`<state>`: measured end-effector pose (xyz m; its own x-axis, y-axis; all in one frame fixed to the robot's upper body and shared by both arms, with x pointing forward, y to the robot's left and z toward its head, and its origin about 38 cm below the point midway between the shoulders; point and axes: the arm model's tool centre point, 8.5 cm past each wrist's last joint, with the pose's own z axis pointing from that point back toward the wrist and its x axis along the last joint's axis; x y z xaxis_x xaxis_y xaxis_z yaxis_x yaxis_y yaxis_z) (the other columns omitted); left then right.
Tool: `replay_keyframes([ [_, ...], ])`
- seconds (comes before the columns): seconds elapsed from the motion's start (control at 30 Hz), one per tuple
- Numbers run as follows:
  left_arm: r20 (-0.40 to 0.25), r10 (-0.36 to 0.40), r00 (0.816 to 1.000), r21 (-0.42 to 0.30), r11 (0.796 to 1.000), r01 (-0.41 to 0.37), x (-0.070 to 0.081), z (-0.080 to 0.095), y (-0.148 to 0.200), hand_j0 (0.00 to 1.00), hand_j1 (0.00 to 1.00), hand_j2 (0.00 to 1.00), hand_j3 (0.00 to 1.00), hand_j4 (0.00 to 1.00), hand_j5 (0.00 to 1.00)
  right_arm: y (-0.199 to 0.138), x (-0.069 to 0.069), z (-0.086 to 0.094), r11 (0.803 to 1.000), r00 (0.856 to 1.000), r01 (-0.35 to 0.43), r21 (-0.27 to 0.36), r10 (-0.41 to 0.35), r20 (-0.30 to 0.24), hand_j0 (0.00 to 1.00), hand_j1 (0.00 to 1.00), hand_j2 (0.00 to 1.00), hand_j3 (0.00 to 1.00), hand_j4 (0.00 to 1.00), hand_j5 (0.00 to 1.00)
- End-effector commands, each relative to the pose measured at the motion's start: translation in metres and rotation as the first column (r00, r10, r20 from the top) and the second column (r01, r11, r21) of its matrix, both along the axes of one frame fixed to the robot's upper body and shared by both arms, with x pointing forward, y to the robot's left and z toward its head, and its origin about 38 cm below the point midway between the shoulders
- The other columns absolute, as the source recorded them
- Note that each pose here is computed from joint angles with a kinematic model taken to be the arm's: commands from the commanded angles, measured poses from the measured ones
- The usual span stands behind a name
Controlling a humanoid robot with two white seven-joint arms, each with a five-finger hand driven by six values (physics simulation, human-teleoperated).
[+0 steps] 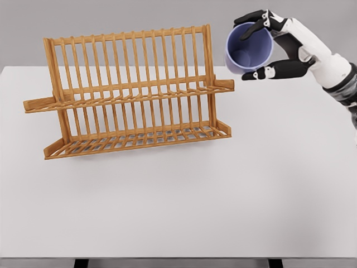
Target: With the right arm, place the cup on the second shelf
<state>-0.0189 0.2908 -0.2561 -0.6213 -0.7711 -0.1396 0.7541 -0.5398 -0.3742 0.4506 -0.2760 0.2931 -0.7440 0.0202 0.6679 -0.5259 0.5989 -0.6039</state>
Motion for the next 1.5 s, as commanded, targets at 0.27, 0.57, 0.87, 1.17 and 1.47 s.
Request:
replay_keyframes([
  [0.27, 0.000, 0.000, 1.000, 0.001, 1.000, 0.000, 0.000, 0.000, 0.000, 1.00, 1.00, 1.00, 1.00, 1.00, 1.00, 0.038, 0.004, -0.004, 0.998, 0.998, -0.060, 0.014, 0.060, 0.009, 0.55, 0.55, 0.55, 0.55, 0.55, 0.55],
  [0.57, 0.000, 0.000, 1.000, 0.001, 1.000, 0.000, 0.000, 0.000, 0.000, 1.00, 1.00, 1.00, 1.00, 1.00, 1.00, 0.066, 0.007, -0.012, 0.995, 0.995, -0.095, 0.006, 0.095, 0.010, 0.55, 0.55, 0.55, 0.55, 0.55, 0.55],
  [0.87, 0.000, 0.000, 1.000, 0.001, 1.000, 0.000, 0.000, 0.000, 0.000, 1.00, 1.00, 1.00, 1.00, 1.00, 1.00, 0.084, 0.013, -0.029, 0.995, 0.995, -0.096, -0.001, 0.096, -0.020, 0.55, 0.55, 0.55, 0.55, 0.55, 0.55],
  [1.17, 0.000, 0.000, 1.000, 0.001, 1.000, 0.000, 0.000, 0.000, 0.000, 1.00, 1.00, 1.00, 1.00, 1.00, 1.00, 0.084, 0.012, -0.035, 0.995, 0.995, -0.096, -0.010, 0.095, -0.031, 0.56, 0.56, 0.56, 0.56, 0.56, 0.56],
  [1.47, 0.000, 0.000, 1.000, 0.001, 1.000, 0.000, 0.000, 0.000, 0.000, 1.00, 1.00, 1.00, 1.00, 1.00, 1.00, 0.084, 0.011, -0.036, 0.995, 0.995, -0.092, -0.030, 0.092, -0.026, 0.72, 0.72, 0.72, 0.72, 0.72, 0.72],
])
